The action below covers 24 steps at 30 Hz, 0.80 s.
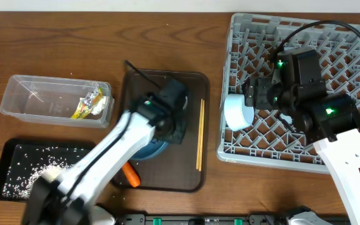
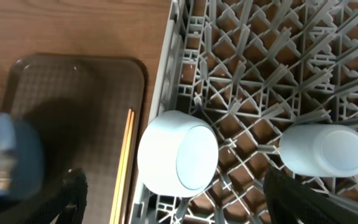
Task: Sort waste into correct bins and load items into the dishwasher rack
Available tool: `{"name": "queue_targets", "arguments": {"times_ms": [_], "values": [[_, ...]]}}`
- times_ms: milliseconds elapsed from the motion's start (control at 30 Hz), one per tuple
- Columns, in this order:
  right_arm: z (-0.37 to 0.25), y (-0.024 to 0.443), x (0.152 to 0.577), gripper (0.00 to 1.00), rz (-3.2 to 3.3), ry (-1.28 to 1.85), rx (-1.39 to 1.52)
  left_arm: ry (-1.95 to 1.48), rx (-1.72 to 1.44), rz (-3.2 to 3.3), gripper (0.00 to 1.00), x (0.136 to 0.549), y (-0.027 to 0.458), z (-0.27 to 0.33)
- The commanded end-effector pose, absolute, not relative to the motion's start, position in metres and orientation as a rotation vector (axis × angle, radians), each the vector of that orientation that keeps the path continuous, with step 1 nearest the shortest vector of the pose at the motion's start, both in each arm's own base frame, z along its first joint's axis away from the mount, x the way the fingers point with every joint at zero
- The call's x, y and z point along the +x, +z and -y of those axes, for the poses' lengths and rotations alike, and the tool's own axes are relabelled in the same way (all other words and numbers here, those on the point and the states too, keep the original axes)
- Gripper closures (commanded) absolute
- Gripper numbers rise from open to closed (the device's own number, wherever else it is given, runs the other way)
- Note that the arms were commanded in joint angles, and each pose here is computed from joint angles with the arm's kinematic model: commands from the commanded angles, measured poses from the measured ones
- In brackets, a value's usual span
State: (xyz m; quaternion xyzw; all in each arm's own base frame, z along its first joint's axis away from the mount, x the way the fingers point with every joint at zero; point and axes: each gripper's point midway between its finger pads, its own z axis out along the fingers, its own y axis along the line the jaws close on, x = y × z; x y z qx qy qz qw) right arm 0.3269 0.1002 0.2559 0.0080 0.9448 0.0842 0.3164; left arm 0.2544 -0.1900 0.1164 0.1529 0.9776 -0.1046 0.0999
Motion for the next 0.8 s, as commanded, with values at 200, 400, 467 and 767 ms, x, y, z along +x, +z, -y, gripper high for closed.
{"name": "queue_targets", "arguments": {"times_ms": [200, 400, 467, 767], "values": [[-0.097, 0.261, 0.330, 0.16, -2.465, 0.204, 0.014, -0.480, 0.134, -2.477, 0.94, 0.254, 0.254, 0.153], [-0.098, 0.261, 0.330, 0.16, -2.465, 0.205, 0.014, -0.428, -0.153, -2.327, 0.94, 0.241, 0.292, 0.078], [-0.098, 0.261, 0.330, 0.16, -2.465, 0.205, 0.013, -0.406, -0.229, -2.292, 0.94, 0.232, 0.298, 0.055], [-0.098, 0.260, 0.330, 0.16, -2.466, 0.210, 0.017, -0.324, -0.523, -2.272, 0.93, 0.211, 0.279, -0.013]]}}
